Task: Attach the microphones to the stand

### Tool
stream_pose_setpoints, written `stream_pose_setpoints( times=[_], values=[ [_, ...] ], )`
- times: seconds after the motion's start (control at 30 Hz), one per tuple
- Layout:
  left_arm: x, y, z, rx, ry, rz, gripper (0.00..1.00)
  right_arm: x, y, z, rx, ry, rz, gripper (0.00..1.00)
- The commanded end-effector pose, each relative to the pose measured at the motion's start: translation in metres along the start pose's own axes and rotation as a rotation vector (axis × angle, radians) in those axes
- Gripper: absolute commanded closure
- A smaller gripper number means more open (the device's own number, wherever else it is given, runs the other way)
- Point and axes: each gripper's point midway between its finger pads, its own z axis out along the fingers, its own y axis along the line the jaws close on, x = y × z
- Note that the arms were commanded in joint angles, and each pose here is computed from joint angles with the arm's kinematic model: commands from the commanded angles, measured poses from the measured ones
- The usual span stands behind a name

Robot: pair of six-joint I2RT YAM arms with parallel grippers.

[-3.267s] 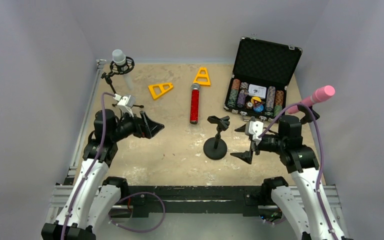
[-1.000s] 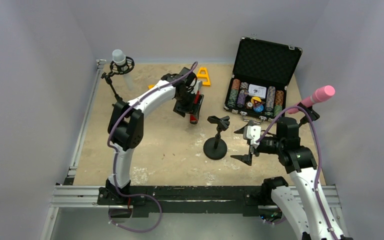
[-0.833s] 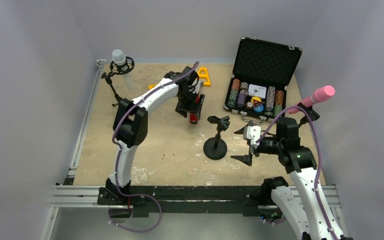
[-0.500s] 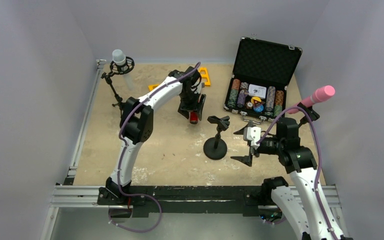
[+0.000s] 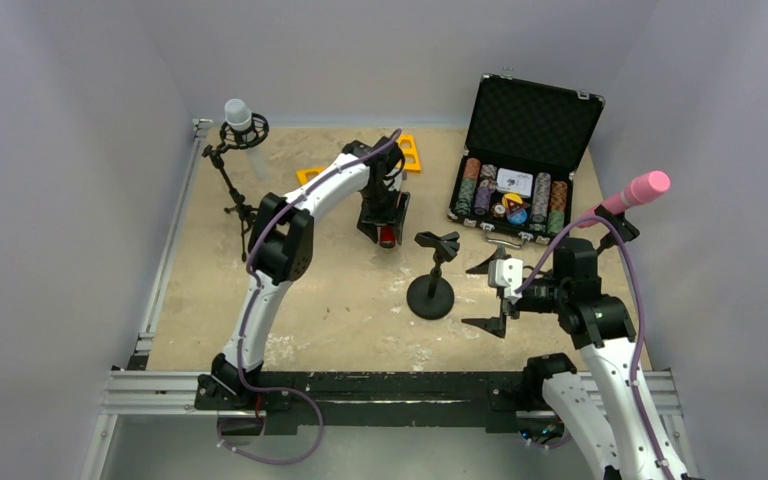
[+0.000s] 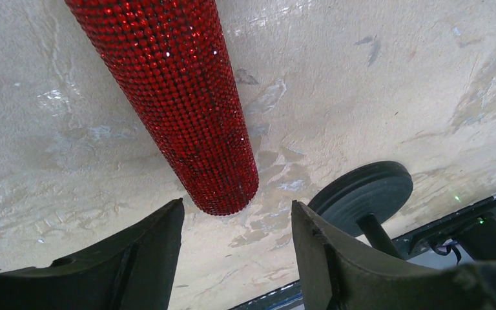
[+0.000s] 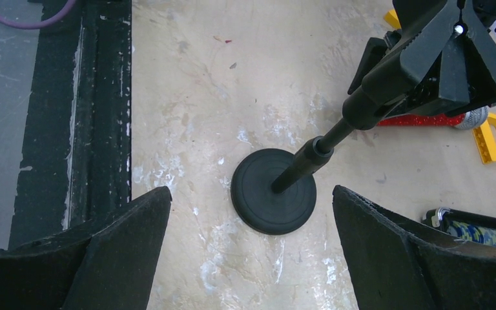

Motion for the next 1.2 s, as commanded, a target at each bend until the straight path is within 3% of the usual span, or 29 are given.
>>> stream_pose_setpoints(
  times=[0.0, 0.23, 0.57, 0.73, 1.17],
  values=[
    [-0.003, -0.008, -0.026, 0.025, -0.057, 0.005, 0.34, -0.017, 0.0, -0.004, -0.004, -0.035, -0.051, 0.01],
    [-0.004, -0.004, -0.067, 0.014, -0.166, 0.076, 0.32, -0.017, 0.0, -0.004, -0.006, -0.036, -0.049, 0.01],
    [-0.057, 0.032, -0.087, -0.068, -0.262, 0.17, 0.32, -0.015, -0.001, -0.002, -0.014, -0.032, -0.029, 0.01],
    [-0.057, 0.045, -0.074, -0.11, -0.227, 0.206, 0.33, -0.014, -0.002, -0.002, -0.015, -0.031, -0.026, 0.01],
    [-0.025, 0.024, -0.027, -0.058, -0.082, 0.051, 0.37, -0.014, -0.002, -0.001, -0.025, -0.029, -0.017, 0.01]
  ],
)
